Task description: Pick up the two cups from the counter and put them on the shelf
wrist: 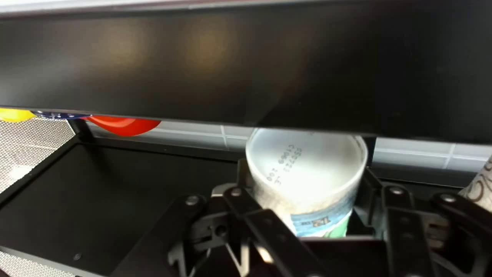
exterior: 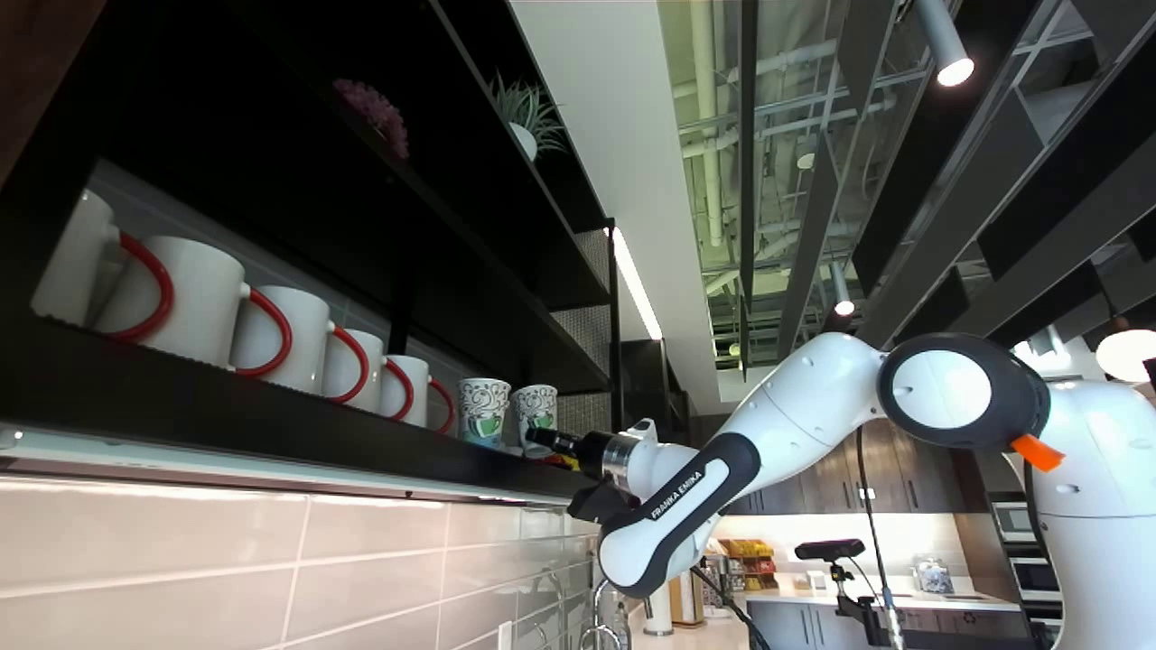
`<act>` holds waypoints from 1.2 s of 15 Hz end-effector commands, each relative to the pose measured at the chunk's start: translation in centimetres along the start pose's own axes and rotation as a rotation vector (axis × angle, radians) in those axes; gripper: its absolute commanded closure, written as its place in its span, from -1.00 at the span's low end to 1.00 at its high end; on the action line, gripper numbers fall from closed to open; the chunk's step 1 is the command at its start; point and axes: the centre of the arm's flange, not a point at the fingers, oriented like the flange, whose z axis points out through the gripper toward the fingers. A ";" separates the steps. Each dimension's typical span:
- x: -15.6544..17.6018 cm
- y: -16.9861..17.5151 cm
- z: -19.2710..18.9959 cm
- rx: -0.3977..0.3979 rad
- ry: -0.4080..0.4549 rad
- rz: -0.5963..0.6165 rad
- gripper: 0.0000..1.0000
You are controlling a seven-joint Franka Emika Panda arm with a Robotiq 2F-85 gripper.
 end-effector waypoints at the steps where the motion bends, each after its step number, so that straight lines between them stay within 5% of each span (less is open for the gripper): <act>1: -1.8 0.7 3.9 0.008 -0.003 -0.008 0.27; 18: -3.8 -0.7 7.2 0.027 0.029 -0.059 0.27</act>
